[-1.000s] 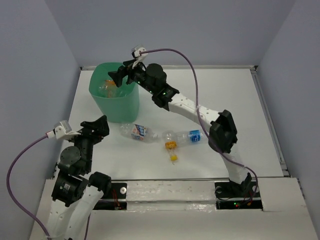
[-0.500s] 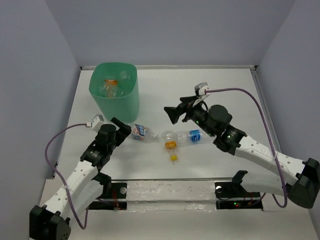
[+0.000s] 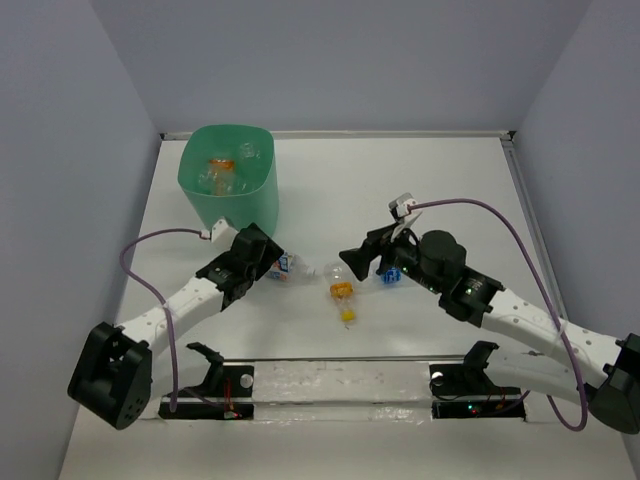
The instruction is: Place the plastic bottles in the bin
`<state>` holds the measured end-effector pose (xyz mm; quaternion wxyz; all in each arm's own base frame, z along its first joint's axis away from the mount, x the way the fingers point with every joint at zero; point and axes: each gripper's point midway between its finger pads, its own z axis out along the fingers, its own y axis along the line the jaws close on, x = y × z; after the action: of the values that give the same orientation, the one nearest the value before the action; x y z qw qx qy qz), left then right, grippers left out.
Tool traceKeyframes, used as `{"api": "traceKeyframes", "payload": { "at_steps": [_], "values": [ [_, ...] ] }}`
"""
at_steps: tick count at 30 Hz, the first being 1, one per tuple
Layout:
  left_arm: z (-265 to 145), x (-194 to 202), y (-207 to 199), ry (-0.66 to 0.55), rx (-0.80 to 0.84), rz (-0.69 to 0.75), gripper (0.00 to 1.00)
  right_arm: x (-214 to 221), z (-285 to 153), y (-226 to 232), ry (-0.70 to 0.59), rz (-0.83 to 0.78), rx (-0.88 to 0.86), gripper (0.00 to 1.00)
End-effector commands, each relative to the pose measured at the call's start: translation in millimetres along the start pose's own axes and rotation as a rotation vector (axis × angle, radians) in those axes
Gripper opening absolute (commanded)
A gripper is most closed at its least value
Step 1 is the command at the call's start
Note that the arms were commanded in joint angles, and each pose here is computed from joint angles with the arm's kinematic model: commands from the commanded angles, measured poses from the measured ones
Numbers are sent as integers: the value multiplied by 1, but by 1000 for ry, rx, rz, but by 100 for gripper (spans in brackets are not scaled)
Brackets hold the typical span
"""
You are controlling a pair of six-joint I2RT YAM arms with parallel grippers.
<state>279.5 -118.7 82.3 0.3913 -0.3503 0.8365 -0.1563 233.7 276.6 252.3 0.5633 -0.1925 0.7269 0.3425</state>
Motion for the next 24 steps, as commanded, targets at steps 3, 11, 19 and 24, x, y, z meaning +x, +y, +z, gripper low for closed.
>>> {"api": "traceKeyframes", "payload": {
  "at_steps": [3, 11, 19, 24],
  "values": [
    [13, -16, -12, -90, -61, -27, 99, -3, -4, 12, -15, 19, -62, 98],
    [30, -20, -2, -139, -157, 0, 99, 2, -10, 27, 0, 46, -151, 97],
    [36, -8, 9, -93, -208, 50, 96, 0, -15, 29, -12, 55, -159, 97],
    [22, -2, 21, -76, -199, 50, 83, -6, -19, 26, -32, 56, -143, 97]
  ]
}}
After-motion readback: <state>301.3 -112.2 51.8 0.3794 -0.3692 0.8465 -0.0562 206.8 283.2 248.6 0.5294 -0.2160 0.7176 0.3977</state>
